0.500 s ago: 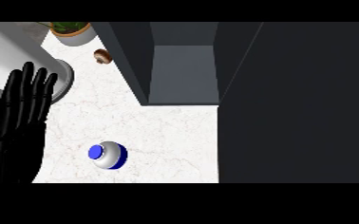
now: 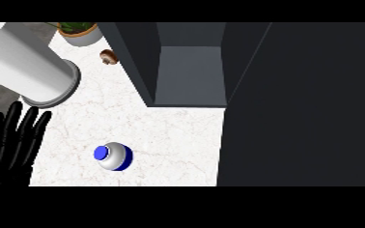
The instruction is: Pick up the bottled water, place it into the cabinet and close the cabinet
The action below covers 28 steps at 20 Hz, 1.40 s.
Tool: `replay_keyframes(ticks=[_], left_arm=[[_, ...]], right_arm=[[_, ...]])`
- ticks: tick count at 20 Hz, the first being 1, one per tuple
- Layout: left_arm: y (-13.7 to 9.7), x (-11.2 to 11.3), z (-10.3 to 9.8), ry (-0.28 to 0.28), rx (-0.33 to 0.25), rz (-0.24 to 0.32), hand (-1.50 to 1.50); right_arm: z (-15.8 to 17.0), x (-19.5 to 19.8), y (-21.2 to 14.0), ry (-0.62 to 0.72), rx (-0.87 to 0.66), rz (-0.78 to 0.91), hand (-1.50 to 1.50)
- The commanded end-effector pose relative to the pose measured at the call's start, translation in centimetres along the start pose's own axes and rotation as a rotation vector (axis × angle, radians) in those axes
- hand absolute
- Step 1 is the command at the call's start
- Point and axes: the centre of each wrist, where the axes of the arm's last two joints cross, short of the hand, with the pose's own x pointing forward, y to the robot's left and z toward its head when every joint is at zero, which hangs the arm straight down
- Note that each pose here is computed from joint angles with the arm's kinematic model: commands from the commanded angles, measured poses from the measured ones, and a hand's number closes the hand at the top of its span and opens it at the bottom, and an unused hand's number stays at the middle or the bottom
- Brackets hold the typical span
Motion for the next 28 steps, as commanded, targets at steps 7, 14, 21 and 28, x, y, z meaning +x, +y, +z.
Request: replay_keyframes(ticks=[7,14,21,28], left_arm=[[0.7,4.6,4.0,0.080,0.007,0.086,-1.50],[0.0,3.7,6.1,0.123,0.022,0.089,-1.50],[0.9,4.1,4.6,0.189,0.016,0.011,-1.50],[0.3,-0.5,5.6,0.239,0.008,-0.030,-1.50]], right_arm=[[3.0,4.2,2.8,0.007,0.103,-0.071,-1.50],[1.8,5.7,3.9,0.029,0.072,-0.069,-1.50],[2.2,5.7,6.1,0.011,0.082,-0.093,-1.50],[1.6,6.5,5.4,0.020,0.081,-0.077,-1.50]])
